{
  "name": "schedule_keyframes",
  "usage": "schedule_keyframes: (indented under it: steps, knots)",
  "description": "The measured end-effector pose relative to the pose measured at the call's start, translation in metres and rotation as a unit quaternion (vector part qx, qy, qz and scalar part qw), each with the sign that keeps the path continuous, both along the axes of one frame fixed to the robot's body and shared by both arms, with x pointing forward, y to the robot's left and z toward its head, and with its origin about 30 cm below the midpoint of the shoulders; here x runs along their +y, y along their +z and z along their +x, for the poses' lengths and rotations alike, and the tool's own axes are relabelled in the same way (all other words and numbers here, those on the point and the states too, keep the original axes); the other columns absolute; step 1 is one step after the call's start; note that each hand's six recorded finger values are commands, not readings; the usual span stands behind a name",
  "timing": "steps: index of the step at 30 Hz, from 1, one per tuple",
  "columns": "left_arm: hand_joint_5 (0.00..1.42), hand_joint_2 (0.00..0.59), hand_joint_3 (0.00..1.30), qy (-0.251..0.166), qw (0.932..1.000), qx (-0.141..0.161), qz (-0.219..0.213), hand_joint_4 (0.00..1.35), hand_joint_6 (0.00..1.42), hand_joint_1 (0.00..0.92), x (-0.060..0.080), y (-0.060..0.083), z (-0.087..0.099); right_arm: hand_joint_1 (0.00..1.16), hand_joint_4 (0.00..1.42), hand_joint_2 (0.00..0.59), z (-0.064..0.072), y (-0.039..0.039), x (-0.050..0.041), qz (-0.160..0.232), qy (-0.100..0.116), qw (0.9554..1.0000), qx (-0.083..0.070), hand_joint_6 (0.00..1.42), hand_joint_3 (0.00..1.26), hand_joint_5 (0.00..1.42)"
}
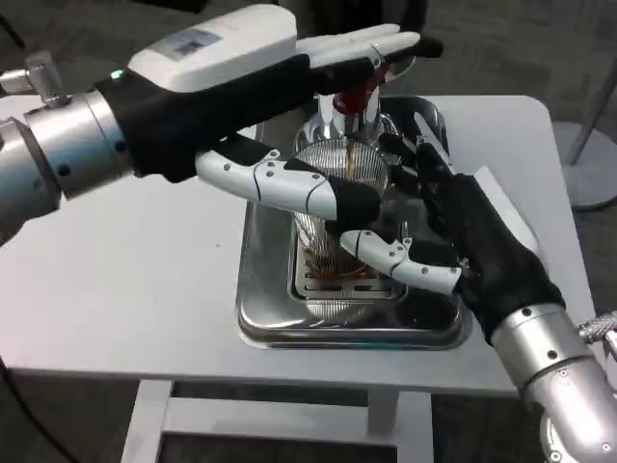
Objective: Grasp the cup under the faucet to collect the drink, then remove the cup.
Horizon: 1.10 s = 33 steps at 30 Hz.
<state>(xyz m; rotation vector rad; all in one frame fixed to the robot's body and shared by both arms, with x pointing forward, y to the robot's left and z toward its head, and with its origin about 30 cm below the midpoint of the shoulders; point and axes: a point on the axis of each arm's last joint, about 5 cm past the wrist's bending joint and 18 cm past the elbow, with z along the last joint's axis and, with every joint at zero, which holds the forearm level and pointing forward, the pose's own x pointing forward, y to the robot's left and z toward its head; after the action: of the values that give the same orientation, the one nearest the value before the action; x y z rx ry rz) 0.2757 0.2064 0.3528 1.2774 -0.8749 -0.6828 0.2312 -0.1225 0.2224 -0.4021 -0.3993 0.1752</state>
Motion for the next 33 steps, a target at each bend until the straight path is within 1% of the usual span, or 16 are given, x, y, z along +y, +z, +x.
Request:
schedule_keyframes:
  steps: [4, 10, 15, 23, 26, 33]
  knots:
    - [0.07, 0.081, 0.08, 0.000, 1.0000, -0.001, 0.000, 0.00, 0.20, 0.000, 0.0006, -0.0002, 0.0003, 0.79, 0.10, 0.245, 0.0007, -0.0003, 0.0006, 0.000, 0.000, 1.0000, 0.001, 0.34, 0.00, 0.17]
    - [0.07, 0.081, 0.08, 0.001, 1.0000, -0.002, -0.001, 0.00, 0.20, 0.000, 0.0018, 0.0010, 0.0018, 0.79, 0.10, 0.245, 0.0032, -0.0023, 0.0015, 0.001, -0.002, 1.0000, 0.008, 0.34, 0.00, 0.17]
    - [0.07, 0.081, 0.08, 0.001, 1.0000, -0.003, -0.002, 0.00, 0.20, 0.000, 0.0025, 0.0015, 0.0026, 0.79, 0.10, 0.246, 0.0047, -0.0011, 0.0023, 0.001, -0.002, 1.0000, 0.006, 0.34, 0.00, 0.17]
    - [0.07, 0.082, 0.07, 0.002, 1.0000, -0.004, -0.003, 0.00, 0.20, 0.000, 0.0040, 0.0020, 0.0033, 0.78, 0.10, 0.251, 0.0084, -0.0028, 0.0053, 0.005, -0.002, 0.9999, 0.010, 0.34, 0.01, 0.17]
    - [0.07, 0.083, 0.07, 0.004, 1.0000, -0.003, -0.004, 0.00, 0.20, 0.000, 0.0052, 0.0023, 0.0038, 0.78, 0.10, 0.253, 0.0088, -0.0019, 0.0064, 0.007, -0.001, 0.9999, 0.008, 0.34, 0.01, 0.17]
    - [0.06, 0.083, 0.07, 0.006, 1.0000, -0.003, -0.005, 0.00, 0.21, 0.000, 0.0059, 0.0028, 0.0044, 0.78, 0.10, 0.255, 0.0095, -0.0019, 0.0073, 0.009, 0.000, 0.9999, 0.008, 0.34, 0.01, 0.17]
